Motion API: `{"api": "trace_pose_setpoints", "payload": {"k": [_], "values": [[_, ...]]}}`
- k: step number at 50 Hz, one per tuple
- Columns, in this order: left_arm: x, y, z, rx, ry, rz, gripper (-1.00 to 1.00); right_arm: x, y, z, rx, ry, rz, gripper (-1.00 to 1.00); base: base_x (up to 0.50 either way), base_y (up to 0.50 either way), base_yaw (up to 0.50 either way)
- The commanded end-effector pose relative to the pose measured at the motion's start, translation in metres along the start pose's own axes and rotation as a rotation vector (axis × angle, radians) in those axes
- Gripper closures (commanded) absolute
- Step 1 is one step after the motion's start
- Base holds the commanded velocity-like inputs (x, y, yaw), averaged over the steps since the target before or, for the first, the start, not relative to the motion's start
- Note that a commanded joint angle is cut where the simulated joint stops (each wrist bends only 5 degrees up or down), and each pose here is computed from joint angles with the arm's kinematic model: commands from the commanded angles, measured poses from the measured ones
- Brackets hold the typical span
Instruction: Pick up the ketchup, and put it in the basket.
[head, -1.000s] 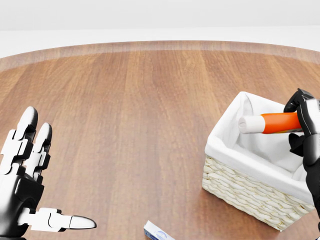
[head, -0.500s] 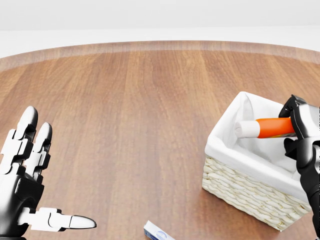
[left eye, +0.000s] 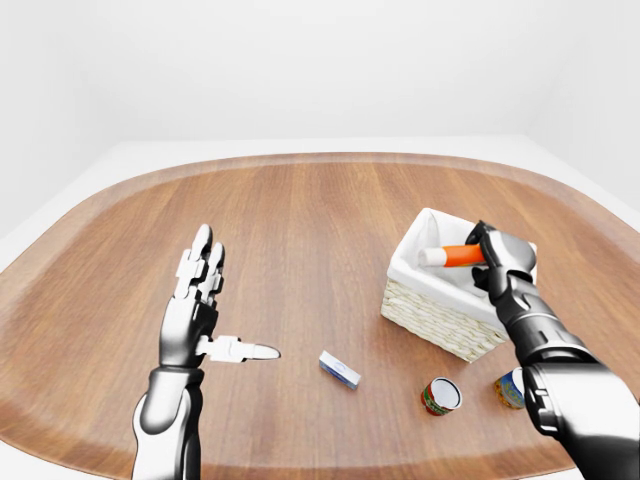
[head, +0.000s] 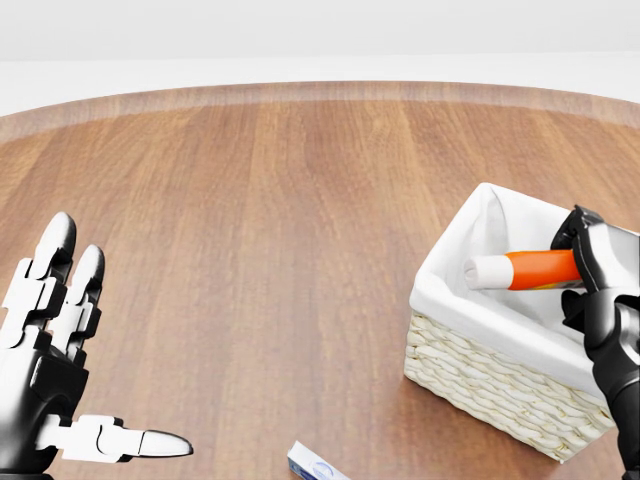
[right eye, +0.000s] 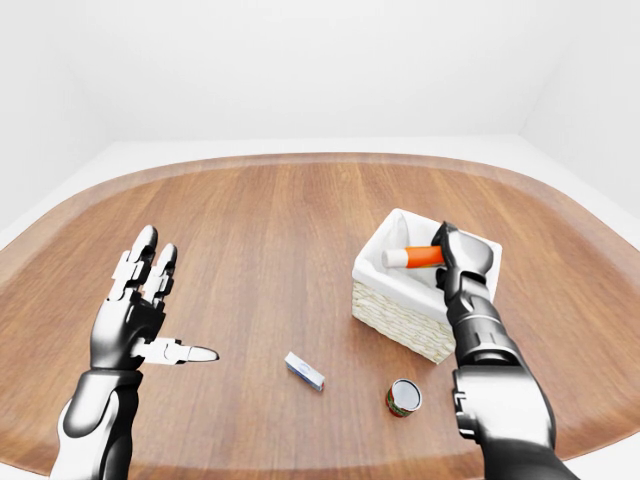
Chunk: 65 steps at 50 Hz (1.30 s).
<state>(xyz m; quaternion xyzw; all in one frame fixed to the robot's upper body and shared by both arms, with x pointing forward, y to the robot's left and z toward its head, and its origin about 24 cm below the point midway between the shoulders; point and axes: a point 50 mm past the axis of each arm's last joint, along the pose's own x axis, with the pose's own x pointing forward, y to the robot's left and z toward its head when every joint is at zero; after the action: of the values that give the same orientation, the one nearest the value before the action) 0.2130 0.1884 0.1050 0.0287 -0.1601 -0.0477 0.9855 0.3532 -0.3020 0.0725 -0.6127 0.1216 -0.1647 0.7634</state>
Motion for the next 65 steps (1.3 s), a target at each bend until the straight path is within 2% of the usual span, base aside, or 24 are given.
{"api": "trace_pose_setpoints", "payload": {"k": [1, 17, 18, 19, 20, 21, 36, 48, 61, 65], "values": [[0.0, 0.0, -0.001, 0.0, 0.004, 0.0, -1.0, -0.001, 0.0, 0.0, -0.028, -0.002, -0.044, 1.0, 0.0, 0.0, 0.0], [0.0, 0.001, -0.001, 0.0, 0.002, 0.001, -1.0, -0.002, 0.002, -0.002, -0.038, 0.006, -0.042, 1.0, 0.0, 0.0, 0.0], [0.0, 0.0, -0.001, 0.0, 0.003, 0.0, -1.0, -0.002, 0.002, -0.002, -0.045, 0.012, -0.04, 0.46, 0.0, 0.0, 0.0], [0.0, 0.0, -0.001, 0.0, 0.003, 0.0, -1.0, -0.002, 0.002, -0.002, -0.048, 0.012, -0.043, -0.47, 0.0, 0.0, 0.0], [0.0, 0.0, -0.001, 0.0, 0.002, 0.0, -1.0, -0.002, 0.002, -0.002, -0.049, 0.012, -0.043, -0.84, 0.0, 0.0, 0.0], [0.0, 0.0, -0.001, 0.0, 0.002, 0.0, -1.0, -0.001, 0.001, -0.002, -0.045, 0.013, -0.045, -1.0, 0.0, 0.0, 0.0], [0.0, 0.0, -0.001, -0.001, 0.004, -0.001, -1.0, 0.0, -0.005, -0.002, -0.035, 0.006, -0.068, -1.0, 0.0, 0.0, 0.0], [0.0, 0.0, 0.001, 0.0, -0.003, -0.002, -1.0, 0.006, -0.024, -0.003, -0.038, 0.001, -0.115, -1.0, 0.0, 0.0, 0.0], [-0.002, 0.0, 0.002, 0.0, -0.005, -0.003, -1.0, 0.008, -0.07, -0.005, -0.025, -0.005, -0.209, -1.0, 0.0, 0.0, 0.0], [-0.002, 0.0, 0.003, -0.002, -0.006, -0.001, -1.0, -0.002, -0.093, 0.003, -0.011, -0.073, -0.243, -1.0, 0.0, 0.0, 0.0]]}}
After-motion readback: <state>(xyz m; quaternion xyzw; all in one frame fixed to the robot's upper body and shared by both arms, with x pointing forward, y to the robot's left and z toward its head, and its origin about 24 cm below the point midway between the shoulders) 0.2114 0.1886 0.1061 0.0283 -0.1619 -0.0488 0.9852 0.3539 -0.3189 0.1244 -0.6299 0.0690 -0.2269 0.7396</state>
